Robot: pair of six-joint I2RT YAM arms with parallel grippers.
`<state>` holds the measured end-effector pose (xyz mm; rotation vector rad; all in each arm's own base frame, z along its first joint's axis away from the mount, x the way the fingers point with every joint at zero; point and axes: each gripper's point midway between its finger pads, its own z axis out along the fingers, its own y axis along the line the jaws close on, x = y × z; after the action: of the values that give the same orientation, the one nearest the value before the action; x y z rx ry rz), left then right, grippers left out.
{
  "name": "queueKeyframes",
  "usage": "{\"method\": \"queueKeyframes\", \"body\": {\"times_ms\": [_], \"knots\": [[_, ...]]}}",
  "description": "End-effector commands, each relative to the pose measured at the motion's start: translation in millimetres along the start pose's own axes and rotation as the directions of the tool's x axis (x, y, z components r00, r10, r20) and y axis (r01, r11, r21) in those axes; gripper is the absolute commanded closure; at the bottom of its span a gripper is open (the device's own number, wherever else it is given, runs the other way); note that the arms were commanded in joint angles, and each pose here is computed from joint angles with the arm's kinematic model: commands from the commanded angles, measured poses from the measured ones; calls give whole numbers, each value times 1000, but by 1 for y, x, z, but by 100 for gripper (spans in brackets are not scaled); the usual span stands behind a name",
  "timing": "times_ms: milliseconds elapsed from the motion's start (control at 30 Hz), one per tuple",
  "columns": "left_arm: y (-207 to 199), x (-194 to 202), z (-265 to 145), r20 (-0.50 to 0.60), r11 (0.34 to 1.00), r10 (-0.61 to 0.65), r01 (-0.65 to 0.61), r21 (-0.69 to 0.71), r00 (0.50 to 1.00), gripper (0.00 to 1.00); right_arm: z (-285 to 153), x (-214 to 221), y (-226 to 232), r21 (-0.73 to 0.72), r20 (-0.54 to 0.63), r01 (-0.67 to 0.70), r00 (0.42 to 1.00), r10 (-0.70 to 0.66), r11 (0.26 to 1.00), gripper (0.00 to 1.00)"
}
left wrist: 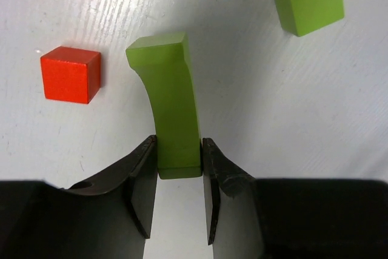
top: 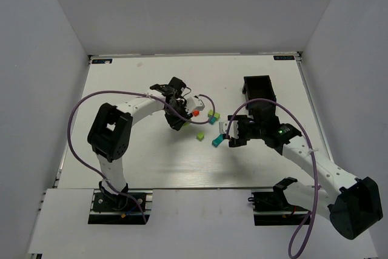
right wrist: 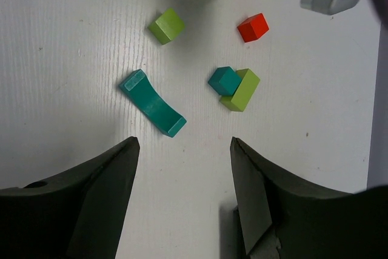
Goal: Build the wood block tower
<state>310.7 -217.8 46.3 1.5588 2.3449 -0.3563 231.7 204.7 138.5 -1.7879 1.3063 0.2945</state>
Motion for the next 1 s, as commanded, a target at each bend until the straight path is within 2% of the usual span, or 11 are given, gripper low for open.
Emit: {"method": "queueKeyframes", "body": {"times_ms": [0, 100, 333, 567, 767, 967], "knots": [[0, 3, 0, -23, 995, 92, -91, 50, 996, 100, -3, -8, 3, 0, 33, 24, 999, -24, 1000, 32], [5, 13, 11, -69, 992, 121, -118, 50, 990, 100, -4, -9, 3, 1, 37, 24, 999, -24, 1000, 32], [17, 7, 17, -62, 972, 228, -224, 71, 972, 100, -5, -10, 2, 4, 39, 25, 999, -25, 1000, 32], [29, -3, 12, 1, 923, 385, -385, 21, 923, 100, -2, -7, 4, -4, 32, 23, 999, -23, 1000, 32], [41, -11, 12, 4, 892, 451, -451, -27, 892, 100, -1, -6, 3, -5, 28, 20, 999, -20, 1000, 32], [57, -15, 23, -18, 887, 456, -456, -70, 890, 100, 0, -4, 4, -9, 23, 14, 1000, -14, 1000, 32]]}}
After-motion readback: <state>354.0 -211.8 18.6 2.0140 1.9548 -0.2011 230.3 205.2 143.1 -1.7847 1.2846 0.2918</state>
